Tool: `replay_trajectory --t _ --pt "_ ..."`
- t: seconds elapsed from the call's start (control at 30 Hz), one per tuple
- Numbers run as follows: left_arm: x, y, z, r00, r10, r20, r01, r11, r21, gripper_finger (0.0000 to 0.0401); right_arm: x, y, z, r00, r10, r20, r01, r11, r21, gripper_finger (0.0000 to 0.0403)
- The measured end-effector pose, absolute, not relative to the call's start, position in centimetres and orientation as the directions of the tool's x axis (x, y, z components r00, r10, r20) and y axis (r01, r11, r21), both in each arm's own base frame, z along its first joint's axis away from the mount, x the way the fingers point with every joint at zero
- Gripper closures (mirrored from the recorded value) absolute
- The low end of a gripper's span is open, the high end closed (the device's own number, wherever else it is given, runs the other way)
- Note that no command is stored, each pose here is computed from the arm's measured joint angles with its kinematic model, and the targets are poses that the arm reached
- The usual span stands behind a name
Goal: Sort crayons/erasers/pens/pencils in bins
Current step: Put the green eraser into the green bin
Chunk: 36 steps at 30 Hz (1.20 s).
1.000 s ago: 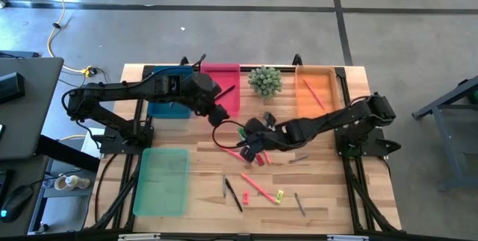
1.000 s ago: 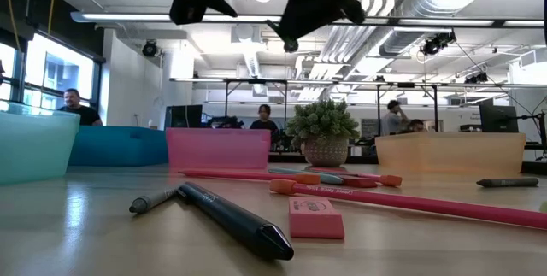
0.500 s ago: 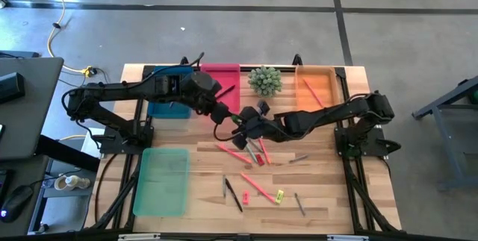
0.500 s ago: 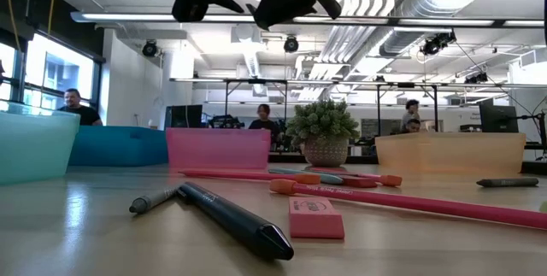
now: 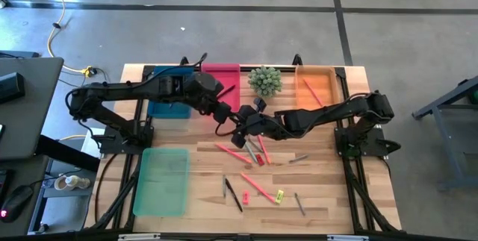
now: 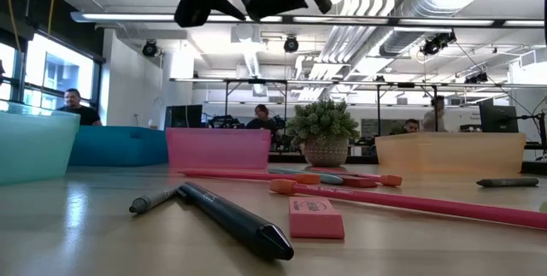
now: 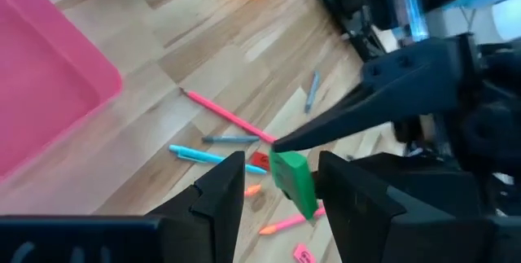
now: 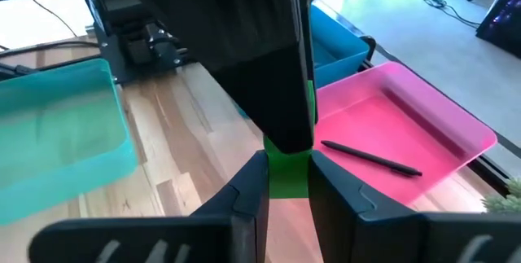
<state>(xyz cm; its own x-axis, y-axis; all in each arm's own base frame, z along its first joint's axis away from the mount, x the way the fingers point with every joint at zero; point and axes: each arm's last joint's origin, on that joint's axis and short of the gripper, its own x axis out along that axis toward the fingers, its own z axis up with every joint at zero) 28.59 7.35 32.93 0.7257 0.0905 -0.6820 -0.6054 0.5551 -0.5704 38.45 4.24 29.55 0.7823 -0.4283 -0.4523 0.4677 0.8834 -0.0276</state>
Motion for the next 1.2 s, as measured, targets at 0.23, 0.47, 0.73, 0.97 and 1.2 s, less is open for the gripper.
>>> replay_trajectory --t 0.23,0.47,0.73,0.97,1.2 --pt "28.6 7.4 32.9 0.724 0.105 -0.682 -0.61 0.56 -0.561 0.0287 38.4 4.3 29.5 0.783 -0.421 -0.457 0.454 0.89 -0.042 0.0346" --pt "28.7 7.4 32.9 0.727 0.102 -0.679 -0.598 0.581 -0.552 0.0356 38.5 4.1 29.5 0.782 -0.42 -0.461 0.456 0.889 -0.037 0.0346" --pt "28.7 7.4 33.0 0.734 0.103 -0.672 -0.591 0.585 -0.556 0.0395 38.5 3.5 29.4 0.776 -0.424 -0.467 0.463 0.886 -0.035 0.0346" --pt "28.7 7.4 33.0 0.733 0.108 -0.671 -0.592 0.586 -0.553 0.0392 38.5 3.3 29.4 0.773 -0.425 -0.471 0.435 0.895 -0.094 0.0346" --pt "28.7 7.4 33.0 0.731 0.117 -0.672 -0.595 0.593 -0.543 0.0393 38.5 3.3 29.4 0.77 -0.434 -0.468 0.433 0.894 -0.117 0.0315"
